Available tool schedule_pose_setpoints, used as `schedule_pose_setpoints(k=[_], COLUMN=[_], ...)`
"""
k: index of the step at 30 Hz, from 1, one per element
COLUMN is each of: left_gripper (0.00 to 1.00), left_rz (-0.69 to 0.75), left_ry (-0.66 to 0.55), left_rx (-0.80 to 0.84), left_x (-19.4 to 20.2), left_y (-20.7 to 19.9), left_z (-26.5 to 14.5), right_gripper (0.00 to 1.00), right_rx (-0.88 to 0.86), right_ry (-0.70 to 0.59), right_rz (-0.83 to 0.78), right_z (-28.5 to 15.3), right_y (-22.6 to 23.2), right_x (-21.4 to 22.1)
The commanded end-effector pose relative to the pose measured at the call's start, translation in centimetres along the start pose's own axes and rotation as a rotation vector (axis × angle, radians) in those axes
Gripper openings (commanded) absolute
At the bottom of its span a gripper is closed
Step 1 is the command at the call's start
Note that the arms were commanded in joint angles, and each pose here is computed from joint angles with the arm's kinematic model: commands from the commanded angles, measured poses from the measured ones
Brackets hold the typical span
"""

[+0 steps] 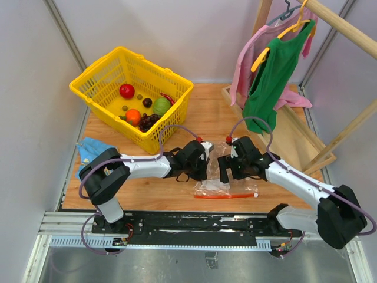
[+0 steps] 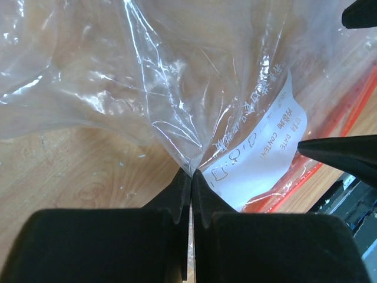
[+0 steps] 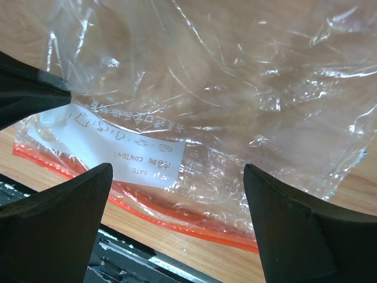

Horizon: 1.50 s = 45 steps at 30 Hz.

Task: Place the food in the zip-top bag and seal the zipper
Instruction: Pick up the zipper food storage bag at the center of the board.

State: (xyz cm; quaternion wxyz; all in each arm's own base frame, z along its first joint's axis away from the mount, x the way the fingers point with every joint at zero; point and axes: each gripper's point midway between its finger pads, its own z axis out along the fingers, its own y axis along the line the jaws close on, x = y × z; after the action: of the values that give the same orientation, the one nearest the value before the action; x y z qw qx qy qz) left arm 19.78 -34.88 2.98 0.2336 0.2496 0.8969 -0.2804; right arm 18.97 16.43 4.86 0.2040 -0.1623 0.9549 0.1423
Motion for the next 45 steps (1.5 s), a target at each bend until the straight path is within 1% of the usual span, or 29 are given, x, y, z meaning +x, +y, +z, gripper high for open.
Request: schedule_pose_setpoints(k=[1,8,14,18,22,25,30,36,41,45], left_gripper=[0.0,0.0,0.0,0.0,0.0,0.0,0.0,0.0,0.0,0.0], left_rz=[0.082,0.082,0.14,0.153,0.144,0.129,0.085,0.038,0.031,0.029], left_ry=[-0.041,0.0,-0.02,-0.052,-0.08,-0.106,-0.127,-0.132,-0.13,-0.126], left_rx=[0.013,0.045,0.094,0.1,0.114,0.145,0.177,0.199,0.204,0.205], left_x=[-2.7,-4.9,-7.8,-9.6,-11.1,-12.0,-13.0,-13.6,-13.7,-13.7], left_y=[-1.1,-0.8,-2.2,-2.6,-2.8,-3.3,-3.5,-3.2,-3.1,-3.0], left_z=[-1.8,-4.8,-8.4,-10.5,-12.1,-13.2,-14.2,-14.9,-15.2,-15.3], right_gripper=[0.94,0.94,0.93,0.91,0.88,0.86,0.81,0.76,0.73,0.66], right_rx=[-0.041,-0.131,-0.148,-0.163,-0.16,-0.126,-0.09,0.015,0.085,0.169], right_ry=[-0.092,-0.272,-0.388,-0.505,-0.637,-0.705,-0.738,-0.733,-0.751,-0.765], right_rz=[-0.087,-0.264,-0.426,-0.596,-0.802,-0.868,-0.923,-1.003,-1.02,-1.013], right_z=[-1.3,-4.8,-7.7,-9.0,-9.9,-10.0,-9.5,-8.0,-7.3,-7.4], right_y=[0.8,2.6,4.1,5.2,6.3,6.5,6.9,6.2,5.6,4.6], right_x=[-1.4,-3.8,-5.9,-6.8,-7.4,-7.8,-7.6,-7.3,-7.6,-8.3])
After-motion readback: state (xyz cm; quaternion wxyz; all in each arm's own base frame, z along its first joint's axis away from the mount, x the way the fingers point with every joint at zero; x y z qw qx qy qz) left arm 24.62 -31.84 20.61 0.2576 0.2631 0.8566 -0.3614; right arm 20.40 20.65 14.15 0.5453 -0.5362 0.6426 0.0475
